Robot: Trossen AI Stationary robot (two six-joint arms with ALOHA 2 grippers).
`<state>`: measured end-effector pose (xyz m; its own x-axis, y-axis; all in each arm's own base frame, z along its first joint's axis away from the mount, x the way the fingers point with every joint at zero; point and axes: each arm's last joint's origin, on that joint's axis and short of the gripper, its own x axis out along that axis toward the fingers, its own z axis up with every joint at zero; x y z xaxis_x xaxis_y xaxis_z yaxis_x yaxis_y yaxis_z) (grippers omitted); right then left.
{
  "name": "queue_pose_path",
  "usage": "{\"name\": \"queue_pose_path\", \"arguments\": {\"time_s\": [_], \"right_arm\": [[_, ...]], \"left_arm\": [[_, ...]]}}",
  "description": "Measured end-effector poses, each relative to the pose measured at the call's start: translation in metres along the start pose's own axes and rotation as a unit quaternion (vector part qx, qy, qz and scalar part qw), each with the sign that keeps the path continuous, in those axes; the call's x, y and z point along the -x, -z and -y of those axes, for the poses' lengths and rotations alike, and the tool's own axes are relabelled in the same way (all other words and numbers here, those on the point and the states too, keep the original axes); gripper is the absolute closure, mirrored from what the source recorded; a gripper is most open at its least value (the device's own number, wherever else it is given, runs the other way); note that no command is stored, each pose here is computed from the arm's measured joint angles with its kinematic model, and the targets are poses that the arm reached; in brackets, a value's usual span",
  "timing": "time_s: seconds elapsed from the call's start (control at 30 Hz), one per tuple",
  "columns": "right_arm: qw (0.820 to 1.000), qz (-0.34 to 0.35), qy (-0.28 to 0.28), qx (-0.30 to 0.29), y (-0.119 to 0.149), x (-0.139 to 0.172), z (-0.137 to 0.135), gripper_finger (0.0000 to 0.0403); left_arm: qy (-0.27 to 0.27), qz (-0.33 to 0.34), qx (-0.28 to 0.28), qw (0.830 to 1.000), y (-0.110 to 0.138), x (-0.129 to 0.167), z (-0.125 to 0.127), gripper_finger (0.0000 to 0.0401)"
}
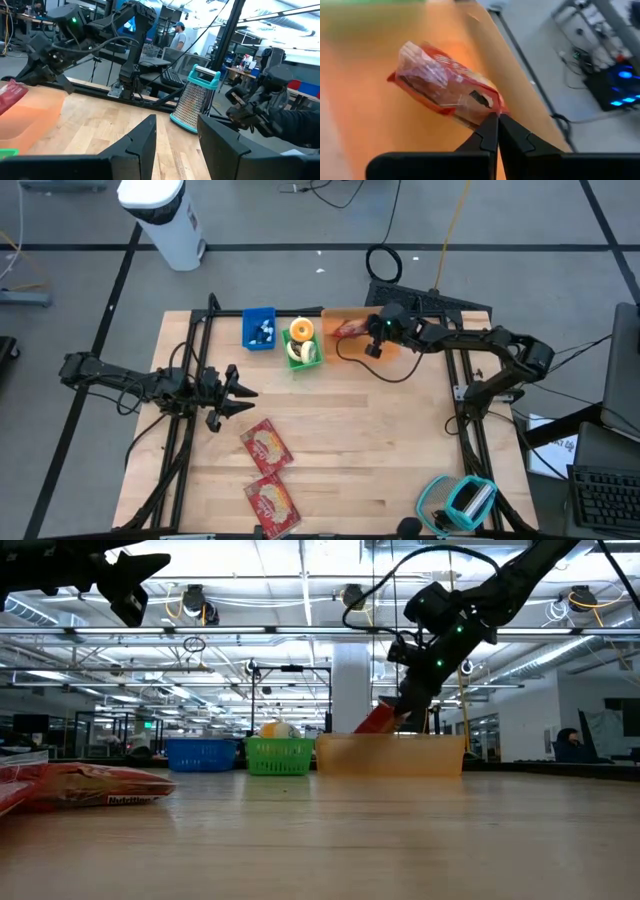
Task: Pick & Place Food Item
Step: Put the middle red popcorn bag into the orange bin, then put the top red popcorn bag into the orange bin
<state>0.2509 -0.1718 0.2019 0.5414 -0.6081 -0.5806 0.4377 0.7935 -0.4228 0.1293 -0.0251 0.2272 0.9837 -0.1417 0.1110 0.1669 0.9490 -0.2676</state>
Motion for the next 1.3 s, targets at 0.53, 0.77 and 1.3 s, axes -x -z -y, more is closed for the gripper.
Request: {"name": "queue_pose_path", "arguments": {"time_s": [0.53,0.77,1.3], "right_arm": [[0.982,0.017,0.055,0.182,-0.0072,0.0004,0.0054,0.0403],[0.979,0.002,0.046,0.199,-0.0042,0.0001,0.0039,0.0394],[0.987,0.004,0.062,0.147,-0.0053,0.0002,0.0047,0.0235]], "left_arm": [[0.0,0.0,0.0,1.0,0.0,0.0,0.0,0.0256],[0.0,0.0,0.0,1.0,0.0,0.0,0.0,0.0256],[0.0,0.0,0.0,1.0,0.0,0.0,0.0,0.0256]]}}
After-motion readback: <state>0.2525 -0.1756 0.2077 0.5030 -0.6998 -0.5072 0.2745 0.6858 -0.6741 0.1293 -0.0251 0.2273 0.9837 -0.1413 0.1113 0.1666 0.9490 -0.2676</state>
